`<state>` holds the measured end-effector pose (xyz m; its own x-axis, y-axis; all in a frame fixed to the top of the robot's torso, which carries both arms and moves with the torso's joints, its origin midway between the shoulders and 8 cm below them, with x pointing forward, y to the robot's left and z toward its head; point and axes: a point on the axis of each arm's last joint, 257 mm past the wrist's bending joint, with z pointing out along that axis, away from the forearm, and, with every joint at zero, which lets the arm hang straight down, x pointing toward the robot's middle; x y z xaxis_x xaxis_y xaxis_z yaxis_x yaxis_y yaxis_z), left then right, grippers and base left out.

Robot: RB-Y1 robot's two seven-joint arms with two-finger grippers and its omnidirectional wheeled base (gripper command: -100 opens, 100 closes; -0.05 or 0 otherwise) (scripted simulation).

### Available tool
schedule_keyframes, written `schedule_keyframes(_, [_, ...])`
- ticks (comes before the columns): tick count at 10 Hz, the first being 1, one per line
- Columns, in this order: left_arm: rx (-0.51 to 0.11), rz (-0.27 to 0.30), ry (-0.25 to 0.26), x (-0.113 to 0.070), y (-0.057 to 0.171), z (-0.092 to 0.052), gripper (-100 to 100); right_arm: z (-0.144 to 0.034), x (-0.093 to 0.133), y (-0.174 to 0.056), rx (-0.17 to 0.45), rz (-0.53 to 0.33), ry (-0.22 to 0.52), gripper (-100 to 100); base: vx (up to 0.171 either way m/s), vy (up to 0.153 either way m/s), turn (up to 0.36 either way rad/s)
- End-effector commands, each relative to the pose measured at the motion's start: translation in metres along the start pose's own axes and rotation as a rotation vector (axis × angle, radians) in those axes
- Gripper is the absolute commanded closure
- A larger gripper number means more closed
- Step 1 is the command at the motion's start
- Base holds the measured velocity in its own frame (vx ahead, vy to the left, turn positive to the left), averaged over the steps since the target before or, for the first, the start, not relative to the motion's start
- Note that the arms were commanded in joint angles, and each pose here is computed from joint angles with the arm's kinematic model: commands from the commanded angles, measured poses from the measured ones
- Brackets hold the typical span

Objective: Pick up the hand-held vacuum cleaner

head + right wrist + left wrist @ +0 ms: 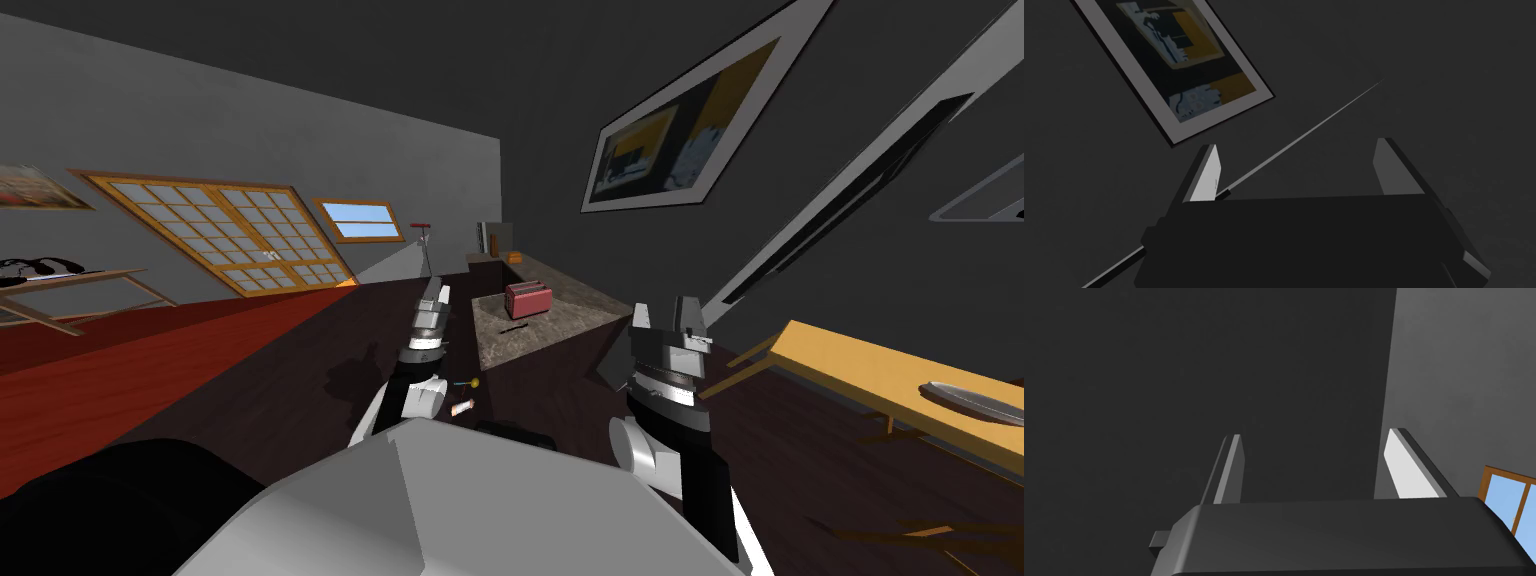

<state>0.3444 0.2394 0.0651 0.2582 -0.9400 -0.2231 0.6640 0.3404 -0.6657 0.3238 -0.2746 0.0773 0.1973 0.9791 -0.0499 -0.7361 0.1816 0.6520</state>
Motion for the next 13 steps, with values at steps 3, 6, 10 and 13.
schedule_keyframes(3, [-0.044,-0.002,0.076,0.002,0.014,-0.001,-100,0.0,0.0,0.0,0.0,0.0,0.0,0,-0.013,-0.016,-0.029])
schedule_keyframes(6, [-0.1,-0.018,0.112,-0.002,0.029,-0.001,-100,0.0,0.0,0.0,0.0,0.0,0.0,0,-0.016,-0.021,-0.034])
schedule_keyframes(10, [-0.178,-0.046,0.136,-0.01,0.049,-0.001,-100,0.0,0.0,0.0,0.0,0.0,0.0,0,-0.019,-0.024,-0.037])
schedule_keyframes(13, [-0.253,-0.087,0.146,-0.021,0.067,-0.001,-100,0.0,0.0,0.0,0.0,0.0,0.0,0,-0.015,-0.028,-0.047])
